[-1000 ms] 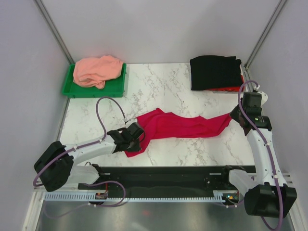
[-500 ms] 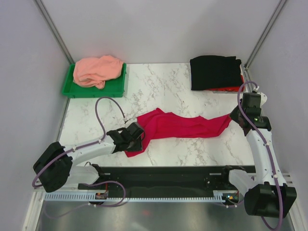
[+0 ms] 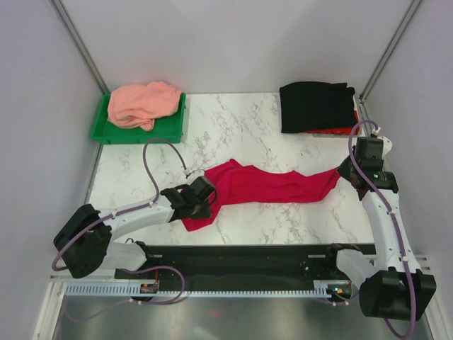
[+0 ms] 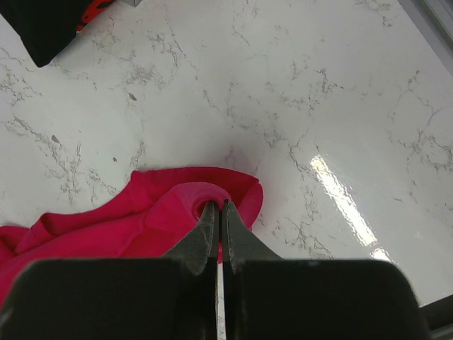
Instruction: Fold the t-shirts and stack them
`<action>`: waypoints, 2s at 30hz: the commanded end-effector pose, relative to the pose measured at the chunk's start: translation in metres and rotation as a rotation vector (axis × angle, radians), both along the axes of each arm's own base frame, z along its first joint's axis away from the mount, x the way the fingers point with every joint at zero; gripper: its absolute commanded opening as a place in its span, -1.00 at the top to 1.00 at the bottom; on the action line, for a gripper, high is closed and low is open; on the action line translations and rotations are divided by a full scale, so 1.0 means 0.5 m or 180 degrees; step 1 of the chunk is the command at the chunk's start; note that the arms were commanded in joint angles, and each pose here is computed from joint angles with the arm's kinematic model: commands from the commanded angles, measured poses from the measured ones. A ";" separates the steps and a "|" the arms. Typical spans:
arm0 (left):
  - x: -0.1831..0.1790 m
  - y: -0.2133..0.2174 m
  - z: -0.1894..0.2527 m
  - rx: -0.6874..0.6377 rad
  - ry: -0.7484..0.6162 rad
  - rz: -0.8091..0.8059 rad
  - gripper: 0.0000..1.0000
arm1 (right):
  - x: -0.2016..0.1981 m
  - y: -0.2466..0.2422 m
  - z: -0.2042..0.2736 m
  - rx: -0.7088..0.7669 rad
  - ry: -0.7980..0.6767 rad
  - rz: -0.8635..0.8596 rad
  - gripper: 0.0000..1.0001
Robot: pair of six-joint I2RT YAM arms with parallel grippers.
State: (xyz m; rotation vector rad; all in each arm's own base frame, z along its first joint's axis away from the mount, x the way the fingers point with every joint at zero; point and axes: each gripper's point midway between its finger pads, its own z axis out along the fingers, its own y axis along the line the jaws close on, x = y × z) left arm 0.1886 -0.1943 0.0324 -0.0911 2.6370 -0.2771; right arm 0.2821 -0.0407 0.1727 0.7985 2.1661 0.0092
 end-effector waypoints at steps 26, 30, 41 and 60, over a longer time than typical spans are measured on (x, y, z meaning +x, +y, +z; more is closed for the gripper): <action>0.089 0.018 0.472 -0.0379 -0.1356 0.0120 0.96 | 0.038 0.105 0.242 0.0830 -0.1027 0.0440 1.00; 0.087 0.047 0.766 -0.0791 -0.2231 0.0017 0.96 | -0.005 0.095 0.465 0.0568 -0.1708 0.0480 1.00; -0.063 0.184 1.156 -0.1369 -0.3736 -0.0481 0.96 | -0.420 0.007 0.952 -0.0362 -0.4017 -0.0366 1.00; 0.162 0.173 0.962 0.0119 -0.3398 0.0268 0.96 | 0.065 0.010 0.821 -0.0752 -0.2745 0.0197 1.00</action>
